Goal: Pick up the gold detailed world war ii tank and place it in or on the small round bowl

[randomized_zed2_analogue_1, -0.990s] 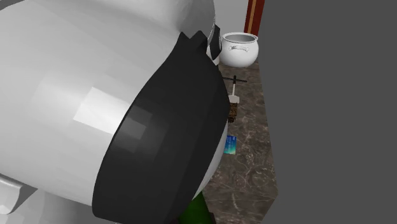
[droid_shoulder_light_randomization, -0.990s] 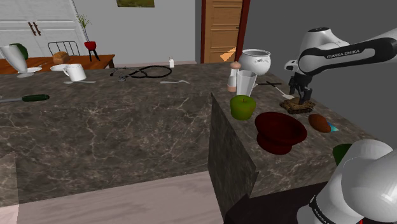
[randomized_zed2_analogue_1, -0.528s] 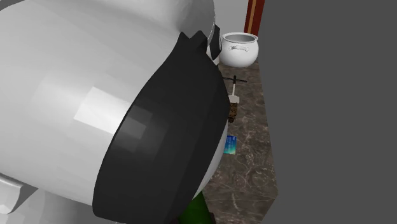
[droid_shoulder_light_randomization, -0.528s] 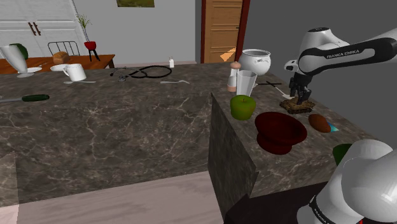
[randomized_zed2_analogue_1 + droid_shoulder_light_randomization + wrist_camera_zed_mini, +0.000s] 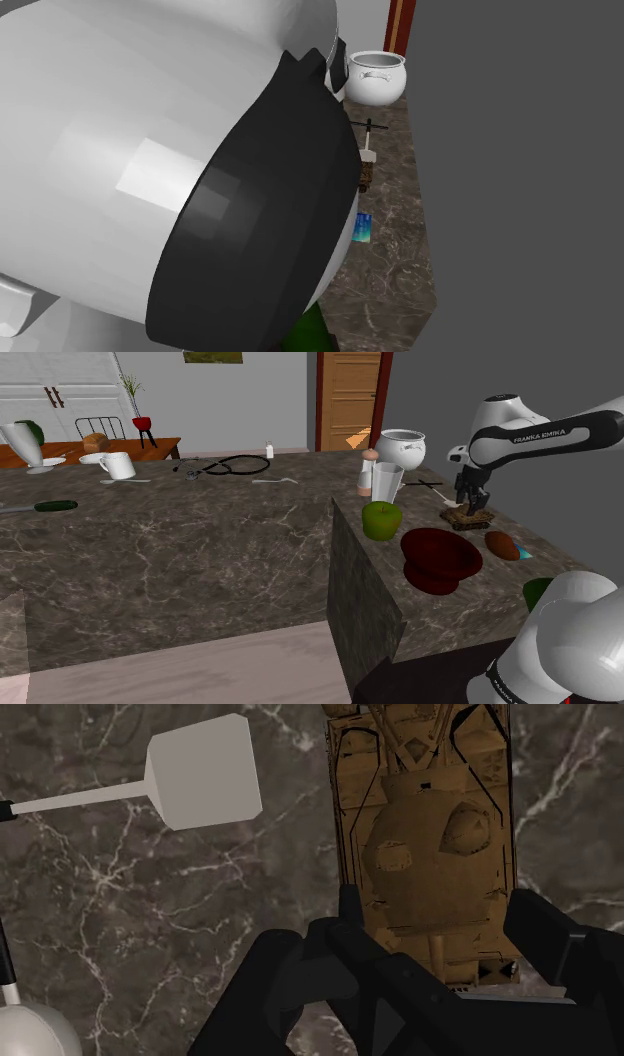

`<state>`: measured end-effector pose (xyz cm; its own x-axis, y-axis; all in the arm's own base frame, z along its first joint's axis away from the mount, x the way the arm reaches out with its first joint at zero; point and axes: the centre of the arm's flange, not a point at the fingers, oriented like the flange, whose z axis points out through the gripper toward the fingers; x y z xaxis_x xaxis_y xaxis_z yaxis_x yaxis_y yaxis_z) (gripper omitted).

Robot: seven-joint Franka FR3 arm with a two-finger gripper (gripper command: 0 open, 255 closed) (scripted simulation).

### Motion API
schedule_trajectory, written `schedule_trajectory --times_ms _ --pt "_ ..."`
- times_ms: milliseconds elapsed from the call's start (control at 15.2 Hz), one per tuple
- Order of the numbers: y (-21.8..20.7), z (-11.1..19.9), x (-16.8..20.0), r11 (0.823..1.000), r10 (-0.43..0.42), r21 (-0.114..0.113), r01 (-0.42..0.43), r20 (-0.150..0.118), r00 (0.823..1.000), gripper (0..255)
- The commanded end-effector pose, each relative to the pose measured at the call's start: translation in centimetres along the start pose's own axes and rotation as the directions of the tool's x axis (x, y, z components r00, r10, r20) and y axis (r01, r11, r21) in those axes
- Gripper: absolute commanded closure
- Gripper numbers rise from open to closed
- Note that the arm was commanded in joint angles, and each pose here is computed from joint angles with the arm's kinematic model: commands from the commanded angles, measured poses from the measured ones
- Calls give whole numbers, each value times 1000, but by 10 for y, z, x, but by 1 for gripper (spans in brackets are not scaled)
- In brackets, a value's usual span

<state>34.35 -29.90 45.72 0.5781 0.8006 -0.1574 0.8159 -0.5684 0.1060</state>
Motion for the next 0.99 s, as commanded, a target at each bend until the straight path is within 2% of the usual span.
schedule_trajectory --times_ms 0,924 --pt "1 -8 -2 1000 1 0 -1 0 1000 255" --pt "8 -81 -13 1000 1 0 -1 0 1000 255"
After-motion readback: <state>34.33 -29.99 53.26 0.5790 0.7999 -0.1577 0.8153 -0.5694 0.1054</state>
